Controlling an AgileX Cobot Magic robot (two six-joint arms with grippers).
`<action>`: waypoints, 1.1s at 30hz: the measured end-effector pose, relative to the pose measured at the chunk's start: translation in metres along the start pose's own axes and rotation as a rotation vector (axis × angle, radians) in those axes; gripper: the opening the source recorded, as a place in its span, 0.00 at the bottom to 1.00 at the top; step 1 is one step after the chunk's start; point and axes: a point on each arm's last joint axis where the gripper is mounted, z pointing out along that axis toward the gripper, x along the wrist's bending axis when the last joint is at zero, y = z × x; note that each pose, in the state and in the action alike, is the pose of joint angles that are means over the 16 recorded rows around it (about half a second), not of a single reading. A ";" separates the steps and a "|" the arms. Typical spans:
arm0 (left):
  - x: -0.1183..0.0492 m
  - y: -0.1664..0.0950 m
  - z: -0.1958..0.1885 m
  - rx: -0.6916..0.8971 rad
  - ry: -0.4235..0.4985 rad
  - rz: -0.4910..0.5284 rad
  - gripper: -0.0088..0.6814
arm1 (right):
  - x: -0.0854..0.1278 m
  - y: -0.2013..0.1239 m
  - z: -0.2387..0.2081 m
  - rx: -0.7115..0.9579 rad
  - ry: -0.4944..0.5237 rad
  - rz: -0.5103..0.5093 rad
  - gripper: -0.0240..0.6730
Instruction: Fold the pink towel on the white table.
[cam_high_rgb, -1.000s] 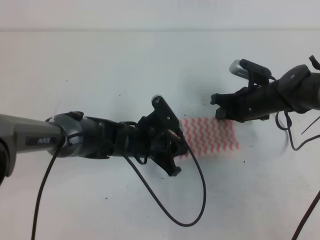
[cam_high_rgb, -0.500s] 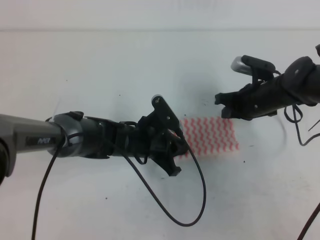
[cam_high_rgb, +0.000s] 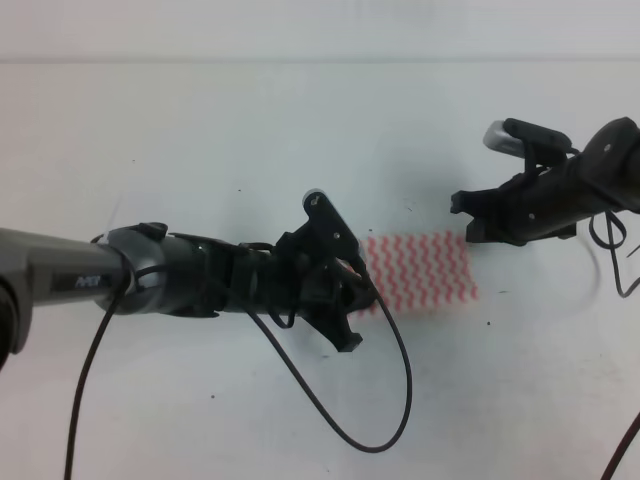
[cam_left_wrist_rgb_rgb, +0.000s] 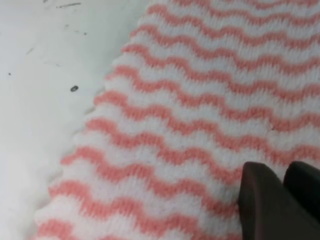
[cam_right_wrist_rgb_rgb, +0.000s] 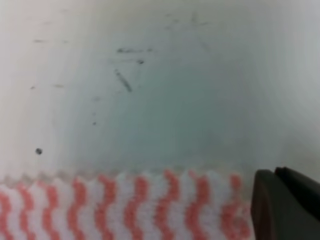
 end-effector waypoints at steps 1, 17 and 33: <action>0.000 0.000 0.000 0.000 0.000 0.001 0.14 | 0.000 0.001 -0.002 -0.004 0.000 0.001 0.01; 0.005 0.037 -0.034 -0.076 0.077 -0.019 0.14 | 0.025 0.004 -0.036 -0.011 0.064 -0.034 0.01; 0.013 0.041 -0.064 -0.028 0.070 -0.398 0.02 | 0.075 -0.028 -0.030 0.145 0.135 -0.147 0.01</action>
